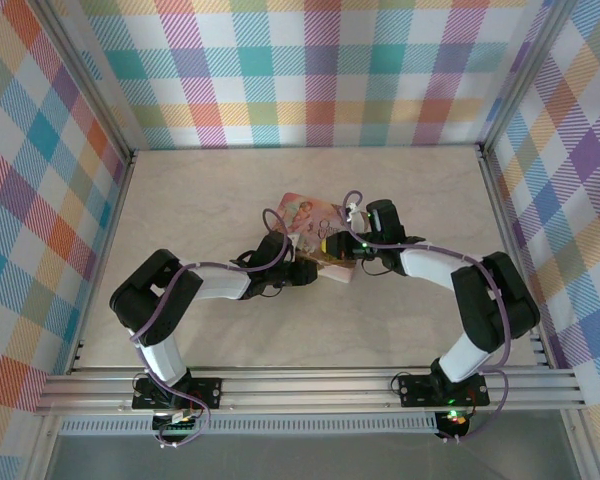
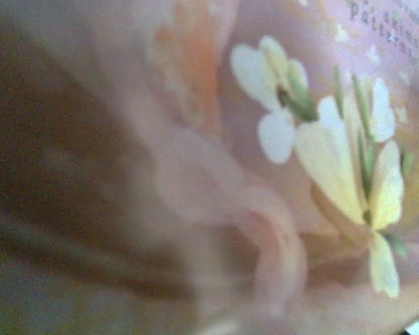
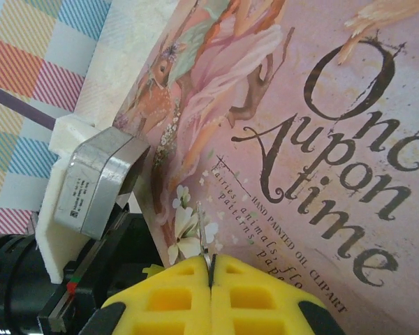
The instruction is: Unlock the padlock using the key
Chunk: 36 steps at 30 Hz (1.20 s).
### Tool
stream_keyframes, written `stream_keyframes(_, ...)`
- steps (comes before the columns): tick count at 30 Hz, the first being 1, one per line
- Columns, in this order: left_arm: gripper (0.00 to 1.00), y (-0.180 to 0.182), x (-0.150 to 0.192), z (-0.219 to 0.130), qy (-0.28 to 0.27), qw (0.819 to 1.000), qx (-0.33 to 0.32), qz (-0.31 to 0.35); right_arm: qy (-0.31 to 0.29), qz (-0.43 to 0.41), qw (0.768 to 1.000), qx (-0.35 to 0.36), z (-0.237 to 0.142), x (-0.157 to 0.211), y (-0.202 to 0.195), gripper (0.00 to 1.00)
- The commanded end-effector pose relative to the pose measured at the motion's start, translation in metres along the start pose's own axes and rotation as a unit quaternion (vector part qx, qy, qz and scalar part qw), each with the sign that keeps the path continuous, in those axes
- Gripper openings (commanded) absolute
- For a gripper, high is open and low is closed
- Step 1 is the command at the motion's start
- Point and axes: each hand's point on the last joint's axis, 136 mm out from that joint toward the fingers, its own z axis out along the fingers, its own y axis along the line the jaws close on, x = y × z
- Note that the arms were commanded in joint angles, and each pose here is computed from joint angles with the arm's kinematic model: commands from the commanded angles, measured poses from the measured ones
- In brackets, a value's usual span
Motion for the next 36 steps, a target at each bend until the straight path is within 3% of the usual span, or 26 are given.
stream_keyframes(1, 0.29, -0.027, -0.021, -0.011, -0.030, 0.999, 0.032, -0.003, -0.032, -0.063, 0.998, -0.007, -0.015, -0.017, 0.021, 0.00)
stream_keyframes(8, 0.29, -0.045, -0.023, -0.019, -0.008, 0.998, 0.057, -0.017, -0.080, -0.124, 0.989, 0.001, -0.045, -0.014, 0.035, 0.00)
stream_keyframes(17, 0.29, -0.060, -0.028, -0.033, 0.025, 0.997, 0.066, -0.029, -0.101, -0.192, 0.976, 0.030, -0.063, 0.035, 0.037, 0.00)
stream_keyframes(26, 0.29, -0.070, -0.036, -0.049, 0.031, 0.996, 0.081, -0.038, -0.095, -0.234, 0.967, 0.045, -0.044, 0.070, 0.025, 0.00)
stream_keyframes(36, 0.29, -0.073, -0.040, -0.054, 0.028, 0.995, 0.089, -0.044, -0.097, -0.255, 0.961, 0.049, -0.019, 0.081, 0.015, 0.00)
